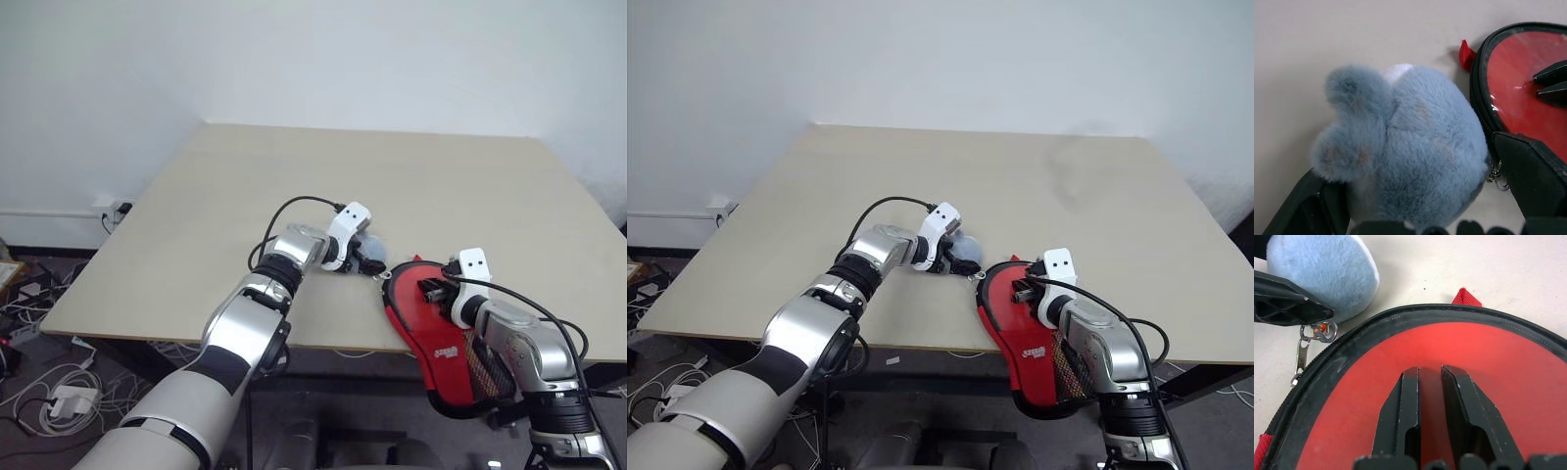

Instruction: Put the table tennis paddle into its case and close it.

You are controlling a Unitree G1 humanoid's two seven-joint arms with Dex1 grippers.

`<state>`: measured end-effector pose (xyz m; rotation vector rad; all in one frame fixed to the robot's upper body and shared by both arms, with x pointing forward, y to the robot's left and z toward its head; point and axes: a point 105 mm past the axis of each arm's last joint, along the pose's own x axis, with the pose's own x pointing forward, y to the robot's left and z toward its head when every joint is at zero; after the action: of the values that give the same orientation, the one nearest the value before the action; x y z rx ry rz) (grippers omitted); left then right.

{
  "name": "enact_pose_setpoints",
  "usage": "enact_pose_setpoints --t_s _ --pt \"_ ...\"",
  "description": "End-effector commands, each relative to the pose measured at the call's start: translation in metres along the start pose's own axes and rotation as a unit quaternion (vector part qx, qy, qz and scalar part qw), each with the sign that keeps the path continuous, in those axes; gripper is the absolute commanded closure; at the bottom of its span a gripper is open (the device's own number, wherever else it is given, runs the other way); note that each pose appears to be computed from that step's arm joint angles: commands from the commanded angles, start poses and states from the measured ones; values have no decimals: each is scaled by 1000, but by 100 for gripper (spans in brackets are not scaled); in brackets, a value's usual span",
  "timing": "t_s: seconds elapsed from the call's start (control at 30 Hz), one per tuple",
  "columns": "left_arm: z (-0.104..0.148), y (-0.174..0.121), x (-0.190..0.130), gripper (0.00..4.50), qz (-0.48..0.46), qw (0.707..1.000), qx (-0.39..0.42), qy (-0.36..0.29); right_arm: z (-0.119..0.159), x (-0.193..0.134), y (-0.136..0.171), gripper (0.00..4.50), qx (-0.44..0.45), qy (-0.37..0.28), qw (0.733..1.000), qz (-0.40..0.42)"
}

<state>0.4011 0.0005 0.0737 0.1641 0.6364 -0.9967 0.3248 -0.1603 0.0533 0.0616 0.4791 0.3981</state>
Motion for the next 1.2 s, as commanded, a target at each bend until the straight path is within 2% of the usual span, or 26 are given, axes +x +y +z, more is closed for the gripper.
enact_pose_setpoints --t_s 0.03,0.2,0.3,0.37,0.6,0.9,1.2 --pt "12 -3 2 63 3 1000 -11 -19 -13 0 -6 376 6 30 999 -12" --pt "23 0 1 223 21 999 -5 -33 -23 -2 3 376 2 55 998 10" --pt "36 2 0 309 38 998 1 -57 -31 -3 9 436 -8 77 997 22" --pt "42 2 0 355 45 997 3 -68 -36 -3 10 450 -12 89 996 25" --pt "59 -5 4 355 57 994 25 -95 -42 -3 20 450 -23 105 993 42" --pt "93 -13 3 355 86 985 43 -141 -57 -5 18 450 -7 132 991 24" --pt "100 -34 15 355 65 985 79 -139 -65 -4 18 450 -22 145 989 5"
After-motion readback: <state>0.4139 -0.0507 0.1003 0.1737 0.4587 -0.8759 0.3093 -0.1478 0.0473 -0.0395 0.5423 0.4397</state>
